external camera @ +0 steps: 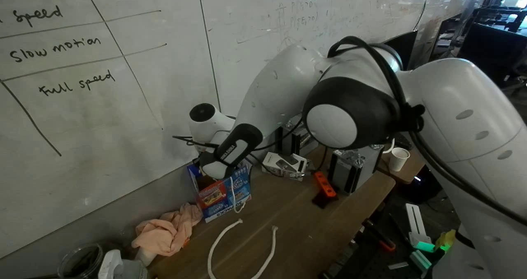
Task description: Put the ropes in the box one at a time
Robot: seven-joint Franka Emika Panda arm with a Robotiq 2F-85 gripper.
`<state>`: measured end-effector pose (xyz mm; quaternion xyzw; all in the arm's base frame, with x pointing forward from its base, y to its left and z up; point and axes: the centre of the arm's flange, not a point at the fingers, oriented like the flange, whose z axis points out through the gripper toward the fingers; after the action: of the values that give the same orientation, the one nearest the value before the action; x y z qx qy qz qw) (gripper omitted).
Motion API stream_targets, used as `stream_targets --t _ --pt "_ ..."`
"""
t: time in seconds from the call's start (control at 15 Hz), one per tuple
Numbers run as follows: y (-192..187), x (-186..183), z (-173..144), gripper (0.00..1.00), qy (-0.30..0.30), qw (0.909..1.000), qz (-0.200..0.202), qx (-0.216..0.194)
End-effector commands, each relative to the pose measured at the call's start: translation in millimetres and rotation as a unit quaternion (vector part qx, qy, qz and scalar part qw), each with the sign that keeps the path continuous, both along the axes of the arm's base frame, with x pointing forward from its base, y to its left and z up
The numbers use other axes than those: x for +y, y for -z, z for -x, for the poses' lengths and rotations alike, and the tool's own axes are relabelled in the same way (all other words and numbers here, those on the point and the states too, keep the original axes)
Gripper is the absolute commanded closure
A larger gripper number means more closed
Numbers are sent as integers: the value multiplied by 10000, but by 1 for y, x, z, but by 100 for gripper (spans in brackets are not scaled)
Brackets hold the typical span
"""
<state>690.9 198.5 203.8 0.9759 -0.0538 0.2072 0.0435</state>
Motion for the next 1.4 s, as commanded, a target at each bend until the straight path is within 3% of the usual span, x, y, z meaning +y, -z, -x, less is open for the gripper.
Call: stream_targets --t 0.0,0.27,0.33,0.4,0.6,1.07,1.33 --pt "6 1 -39 95 -108 9998 -88 -133" --pt "19 -8 -58 95 -124 9998 -106 -129" --pt "22 -9 -61 85 -71 9999 -95 -68" --pt "23 -12 -63 62 -68 9999 -103 -38" --pt "24 -20 -68 53 -61 9999 -91 59" --pt "-16 -61 -52 1 220 9983 361 411" --pt "-63 -96 -27 0 458 9934 495 928"
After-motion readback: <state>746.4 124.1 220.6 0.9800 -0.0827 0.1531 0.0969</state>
